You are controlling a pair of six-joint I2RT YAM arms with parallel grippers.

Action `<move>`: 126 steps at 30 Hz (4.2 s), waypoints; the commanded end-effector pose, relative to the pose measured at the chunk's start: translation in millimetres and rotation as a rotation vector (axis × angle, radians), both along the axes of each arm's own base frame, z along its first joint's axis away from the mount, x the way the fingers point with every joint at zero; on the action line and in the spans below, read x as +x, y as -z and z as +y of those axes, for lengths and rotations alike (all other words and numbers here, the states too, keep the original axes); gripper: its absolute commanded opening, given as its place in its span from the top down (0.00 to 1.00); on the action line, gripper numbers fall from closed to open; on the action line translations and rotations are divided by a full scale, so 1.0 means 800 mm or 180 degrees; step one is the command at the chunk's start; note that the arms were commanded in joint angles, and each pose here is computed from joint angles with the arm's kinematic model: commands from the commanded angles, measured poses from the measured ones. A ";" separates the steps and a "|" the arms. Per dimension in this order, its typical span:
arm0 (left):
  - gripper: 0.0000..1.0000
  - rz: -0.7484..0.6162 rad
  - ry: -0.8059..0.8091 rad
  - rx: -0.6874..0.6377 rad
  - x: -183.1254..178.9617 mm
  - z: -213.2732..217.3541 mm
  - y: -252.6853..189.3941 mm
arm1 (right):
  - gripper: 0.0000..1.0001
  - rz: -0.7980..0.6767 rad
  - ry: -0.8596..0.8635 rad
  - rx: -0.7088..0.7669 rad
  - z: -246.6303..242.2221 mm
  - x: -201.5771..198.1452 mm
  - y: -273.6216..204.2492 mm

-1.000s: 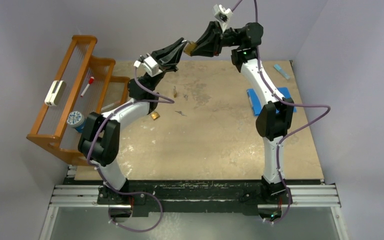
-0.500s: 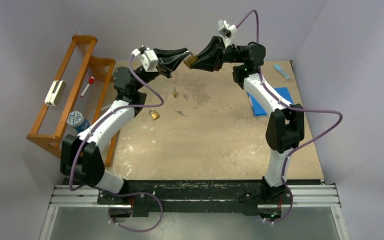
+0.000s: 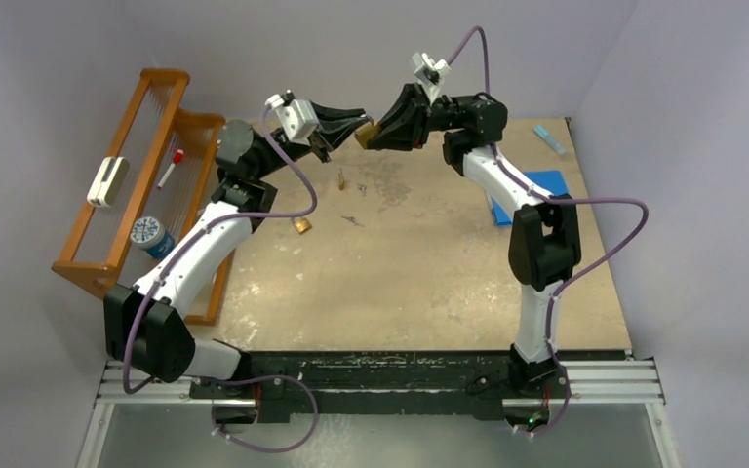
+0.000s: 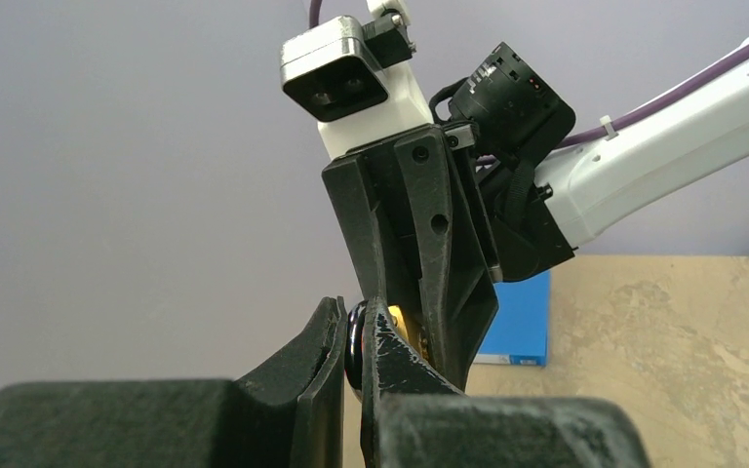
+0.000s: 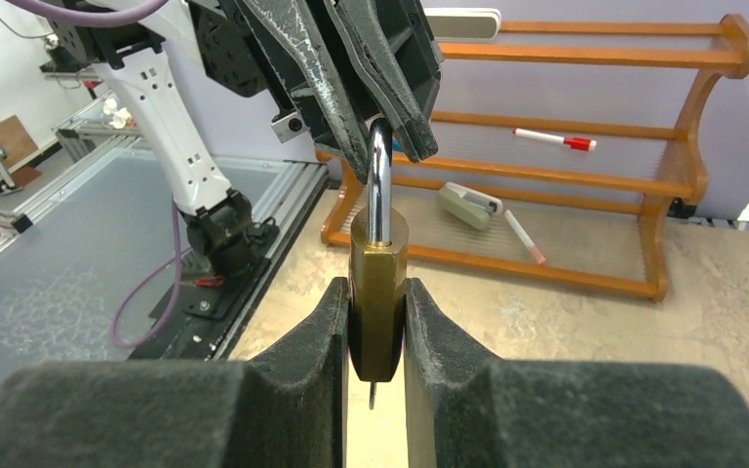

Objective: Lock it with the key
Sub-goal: Lock the lock, then place the lock at the center of the board.

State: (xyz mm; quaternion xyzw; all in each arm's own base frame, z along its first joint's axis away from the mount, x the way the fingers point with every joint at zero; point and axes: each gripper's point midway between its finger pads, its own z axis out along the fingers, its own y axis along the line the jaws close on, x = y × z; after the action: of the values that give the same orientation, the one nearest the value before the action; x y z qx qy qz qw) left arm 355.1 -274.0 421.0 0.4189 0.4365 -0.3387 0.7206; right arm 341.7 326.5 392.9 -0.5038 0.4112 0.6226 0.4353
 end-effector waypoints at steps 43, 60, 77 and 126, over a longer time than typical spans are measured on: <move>1.00 0.0164 0.0207 -0.0042 -0.052 0.011 -0.038 | 0.04 -0.0141 0.1446 0.1316 -0.051 -0.003 0.000; 1.00 0.0035 0.0126 -0.0127 -0.048 0.015 -0.051 | 0.21 0.0127 0.1005 0.1291 -0.027 0.006 0.021; 1.00 0.0045 -0.0054 -0.0237 -0.021 0.023 -0.055 | 1.00 0.0101 0.0539 0.0971 -0.001 -0.016 0.034; 1.00 0.2072 -0.3291 -0.0818 -0.029 0.183 0.300 | 1.00 0.1461 0.3991 -0.1440 0.004 0.019 0.333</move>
State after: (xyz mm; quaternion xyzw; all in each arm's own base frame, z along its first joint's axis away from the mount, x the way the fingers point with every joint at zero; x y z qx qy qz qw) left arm 329.2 -126.9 142.5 -0.0130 0.7827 -0.0610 0.6193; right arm 352.5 336.1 130.2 -0.1533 0.8110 0.2709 0.4954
